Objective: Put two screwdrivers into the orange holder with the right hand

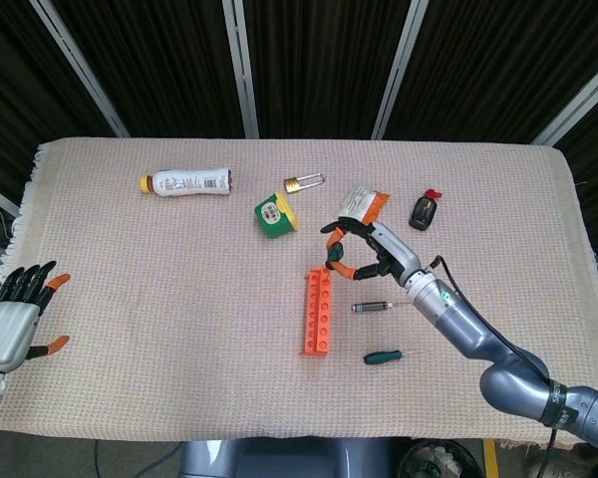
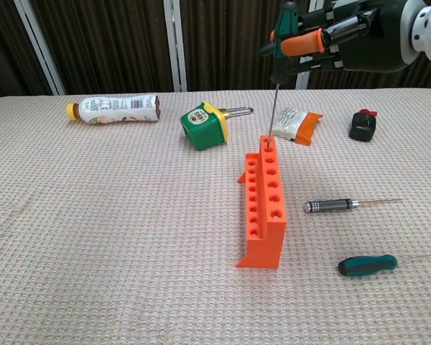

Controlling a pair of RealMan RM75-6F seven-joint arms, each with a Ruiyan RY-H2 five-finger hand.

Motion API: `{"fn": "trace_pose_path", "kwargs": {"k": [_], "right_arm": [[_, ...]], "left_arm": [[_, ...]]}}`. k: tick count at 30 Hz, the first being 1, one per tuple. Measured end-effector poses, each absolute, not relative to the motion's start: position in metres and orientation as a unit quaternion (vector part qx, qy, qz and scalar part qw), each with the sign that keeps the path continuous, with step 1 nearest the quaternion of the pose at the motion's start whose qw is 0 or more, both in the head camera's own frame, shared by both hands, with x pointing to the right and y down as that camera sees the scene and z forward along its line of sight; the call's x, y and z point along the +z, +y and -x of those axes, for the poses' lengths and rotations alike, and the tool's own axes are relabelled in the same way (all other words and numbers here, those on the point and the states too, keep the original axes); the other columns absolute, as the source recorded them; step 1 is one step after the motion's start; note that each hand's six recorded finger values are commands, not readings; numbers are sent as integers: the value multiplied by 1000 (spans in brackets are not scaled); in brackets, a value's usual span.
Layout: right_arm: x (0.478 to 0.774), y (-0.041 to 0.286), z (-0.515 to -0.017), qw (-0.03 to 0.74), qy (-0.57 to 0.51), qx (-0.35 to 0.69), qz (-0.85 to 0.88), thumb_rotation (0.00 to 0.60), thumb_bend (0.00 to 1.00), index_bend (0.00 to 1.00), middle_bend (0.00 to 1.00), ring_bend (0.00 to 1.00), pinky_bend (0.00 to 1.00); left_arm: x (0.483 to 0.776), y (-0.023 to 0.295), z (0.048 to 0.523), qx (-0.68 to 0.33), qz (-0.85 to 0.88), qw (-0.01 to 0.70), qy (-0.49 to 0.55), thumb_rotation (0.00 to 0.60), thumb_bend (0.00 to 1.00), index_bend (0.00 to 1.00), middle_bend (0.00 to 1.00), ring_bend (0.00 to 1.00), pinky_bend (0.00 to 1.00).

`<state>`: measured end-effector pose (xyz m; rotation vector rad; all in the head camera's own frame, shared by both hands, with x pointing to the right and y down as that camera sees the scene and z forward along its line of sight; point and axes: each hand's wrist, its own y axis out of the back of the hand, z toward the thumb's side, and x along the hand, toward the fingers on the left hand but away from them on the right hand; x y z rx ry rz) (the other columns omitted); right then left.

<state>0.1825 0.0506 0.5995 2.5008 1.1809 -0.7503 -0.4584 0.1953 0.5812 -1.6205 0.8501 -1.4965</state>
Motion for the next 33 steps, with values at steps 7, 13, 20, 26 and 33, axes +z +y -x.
{"fn": "trace_pose_path", "kwargs": {"k": [7,13,20,26,33], "right_arm": [[604,50,-185,133,412,-266,-861,600,517,591,231,0,29],[606,48,-188,134,415,-269,-859,600,520,592,231,0,28],[608,50,-190,135,413,-275,-858,600,519,593,231,0,24],[617,54,-190,134,409,-283,-857,600,519,593,231,0,7],[628,57,-190,111,409,-290,-858,600,522,593,231,0,0]], "left_arm": [[581,198,461,-588,633,377,334,600,143,145,0,0,0],[581,198,461,-588,633,376,334,600,143,145,0,0,0],[580,197,460,-587,634,377,334,600,142,145,0,0,0],[579,196,460,-588,633,378,334,600,142,144,0,0,0],[577,194,462,-589,630,379,336,600,142,145,0,0,0]]}}
